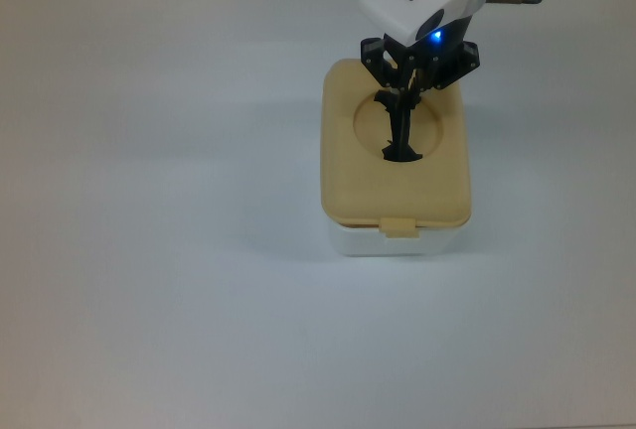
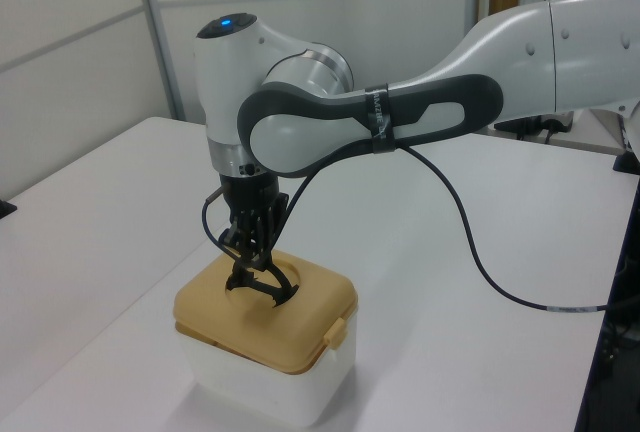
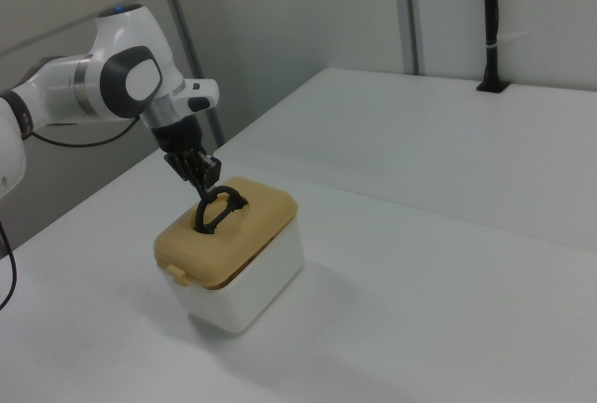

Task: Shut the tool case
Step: 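Open the gripper and raise it off the lid handle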

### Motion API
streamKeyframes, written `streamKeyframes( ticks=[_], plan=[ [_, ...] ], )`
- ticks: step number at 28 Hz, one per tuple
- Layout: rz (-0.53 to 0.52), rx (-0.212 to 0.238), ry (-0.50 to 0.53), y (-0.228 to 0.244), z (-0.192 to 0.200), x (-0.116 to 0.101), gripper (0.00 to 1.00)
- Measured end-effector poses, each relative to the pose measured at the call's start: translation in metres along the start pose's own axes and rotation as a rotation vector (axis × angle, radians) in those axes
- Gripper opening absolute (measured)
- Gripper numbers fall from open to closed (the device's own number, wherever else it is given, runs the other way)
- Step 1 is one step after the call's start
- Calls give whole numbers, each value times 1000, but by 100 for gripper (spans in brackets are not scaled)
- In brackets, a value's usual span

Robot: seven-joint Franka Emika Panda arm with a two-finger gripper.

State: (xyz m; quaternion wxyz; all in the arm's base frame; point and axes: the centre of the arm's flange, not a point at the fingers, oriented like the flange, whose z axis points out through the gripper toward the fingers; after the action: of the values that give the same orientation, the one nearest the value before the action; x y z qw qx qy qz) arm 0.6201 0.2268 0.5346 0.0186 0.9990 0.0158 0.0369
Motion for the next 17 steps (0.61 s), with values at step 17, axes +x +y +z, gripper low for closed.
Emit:
streamKeyframes(
  ticks=[17],
  plan=[
    [-2, -6, -18, -2, 13, 3, 12]
  ],
)
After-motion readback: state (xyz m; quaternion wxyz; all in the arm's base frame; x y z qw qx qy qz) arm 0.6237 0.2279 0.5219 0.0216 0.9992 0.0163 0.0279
